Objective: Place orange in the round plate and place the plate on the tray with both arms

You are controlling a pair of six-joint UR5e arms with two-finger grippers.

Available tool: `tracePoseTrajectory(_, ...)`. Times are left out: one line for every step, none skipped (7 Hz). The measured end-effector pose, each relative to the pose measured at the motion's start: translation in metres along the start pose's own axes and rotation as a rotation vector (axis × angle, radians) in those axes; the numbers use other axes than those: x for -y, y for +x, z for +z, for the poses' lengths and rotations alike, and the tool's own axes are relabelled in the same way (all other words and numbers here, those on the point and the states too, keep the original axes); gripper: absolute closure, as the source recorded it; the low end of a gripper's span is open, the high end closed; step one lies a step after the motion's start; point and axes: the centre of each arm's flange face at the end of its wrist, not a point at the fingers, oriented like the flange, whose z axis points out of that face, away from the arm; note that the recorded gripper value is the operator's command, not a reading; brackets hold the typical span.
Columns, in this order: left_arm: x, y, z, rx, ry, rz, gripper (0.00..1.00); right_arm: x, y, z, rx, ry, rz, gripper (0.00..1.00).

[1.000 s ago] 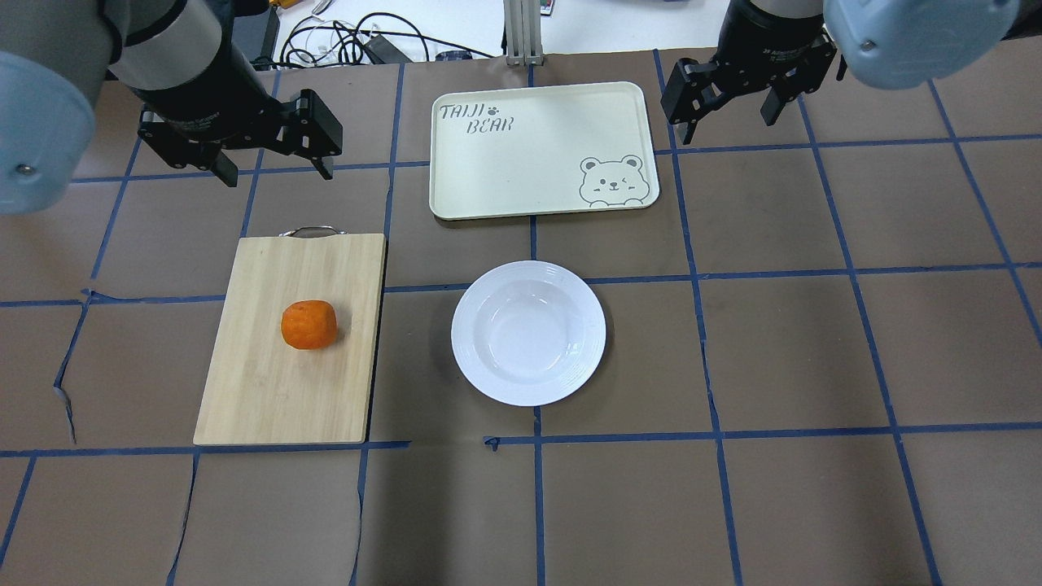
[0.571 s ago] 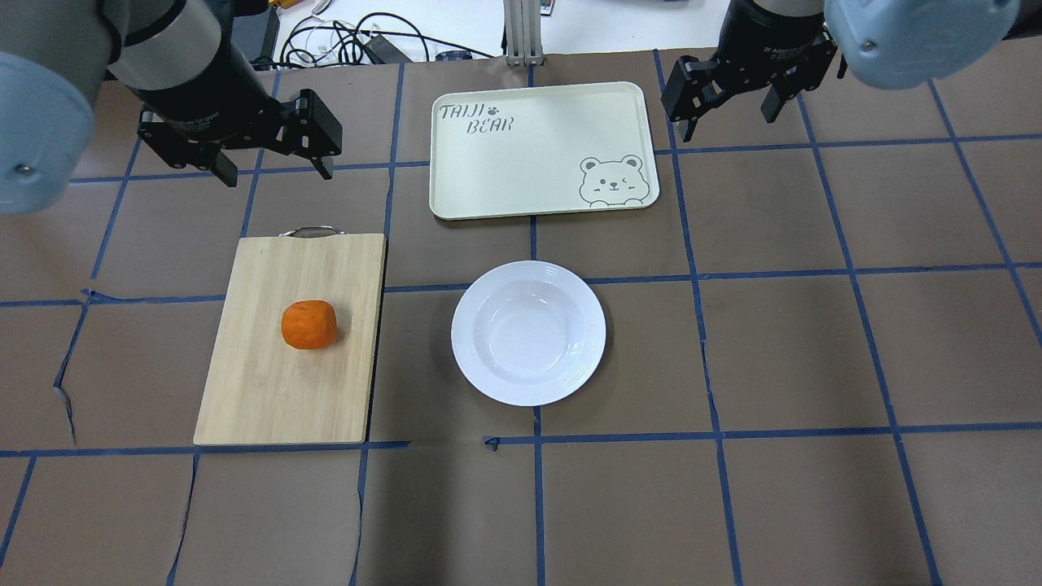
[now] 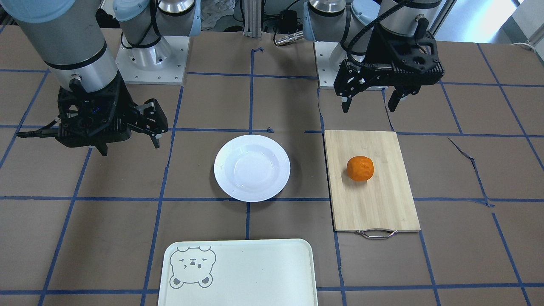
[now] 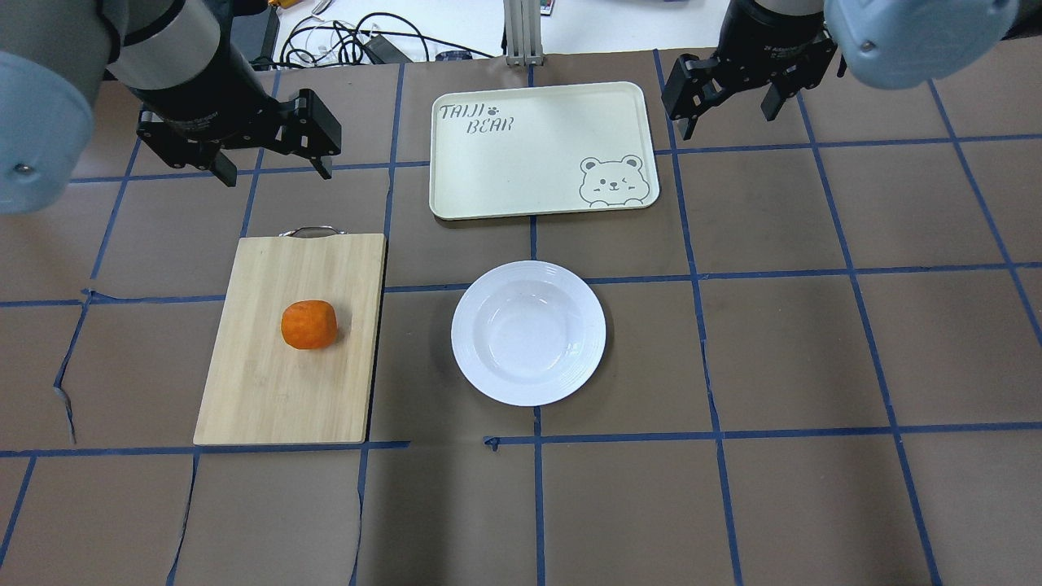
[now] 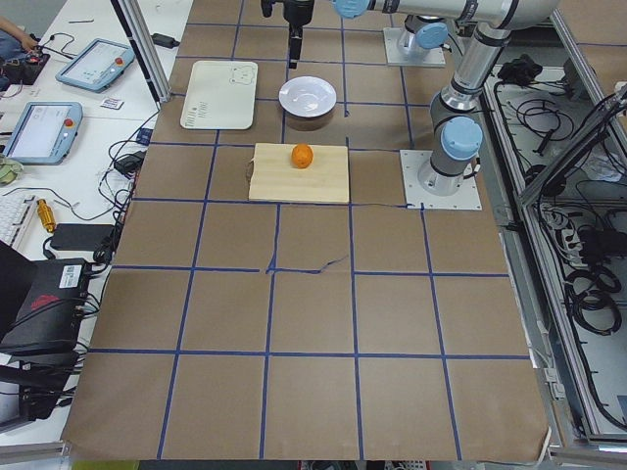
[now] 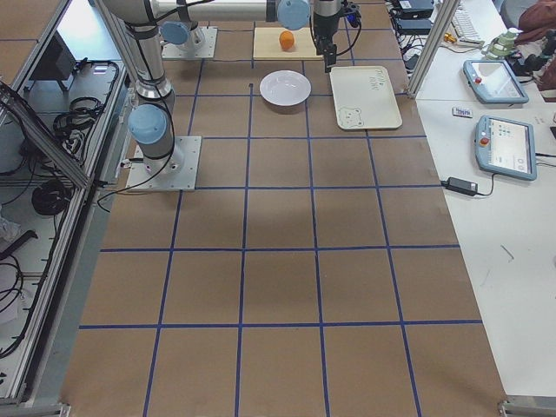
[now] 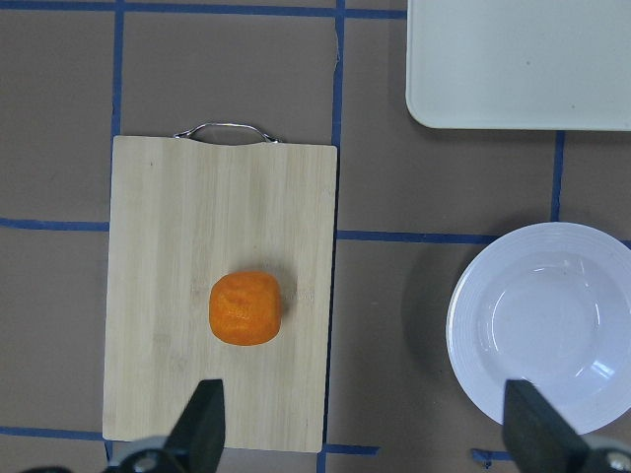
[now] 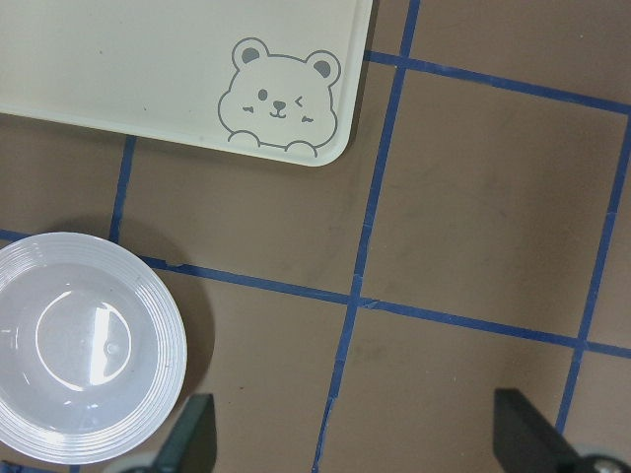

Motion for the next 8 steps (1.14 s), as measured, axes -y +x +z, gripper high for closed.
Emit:
tracePoseTrajectory(0.0, 0.0, 0.0, 0.0, 0.0, 0.0, 0.0, 0.0, 0.0, 0.001, 0.0, -0.001, 0.001, 0.0)
tracePoseTrajectory(0.0, 0.0, 0.0, 0.0, 0.0, 0.001, 0.0, 0.0, 0.0, 0.001, 0.001, -0.002, 0.002, 0.0)
tracePoseTrajectory(0.0, 0.0, 0.0, 0.0, 0.0, 0.001, 0.0, 0.0, 0.0, 0.002, 0.001, -0.003, 0.002, 0.0)
tracePoseTrajectory(0.0, 0.0, 0.0, 0.0, 0.0, 0.001, 0.0, 0.0, 0.0, 0.002, 0.002, -0.003, 0.003, 0.0)
tracePoseTrajectory(0.0, 0.0, 0.0, 0.0, 0.0, 0.001, 0.0, 0.0, 0.0, 0.002, 0.002, -0.005, 0.003, 0.0)
tracePoseTrajectory(0.001, 0.001, 0.001, -0.001, -0.002, 0.001, 0.0, 0.0, -0.001, 0.002, 0.003, -0.006, 0.002, 0.0)
tracePoseTrajectory(0.003, 0.0, 0.007, -0.001, -0.013, -0.001, 0.0, 0.0, -0.002, 0.002, 0.003, -0.006, 0.002, 0.0)
tracePoseTrajectory(0.005, -0.001, 0.02, 0.0, -0.039, -0.004, 0.0, 0.0, -0.001, 0.003, 0.003, -0.007, 0.002, 0.0)
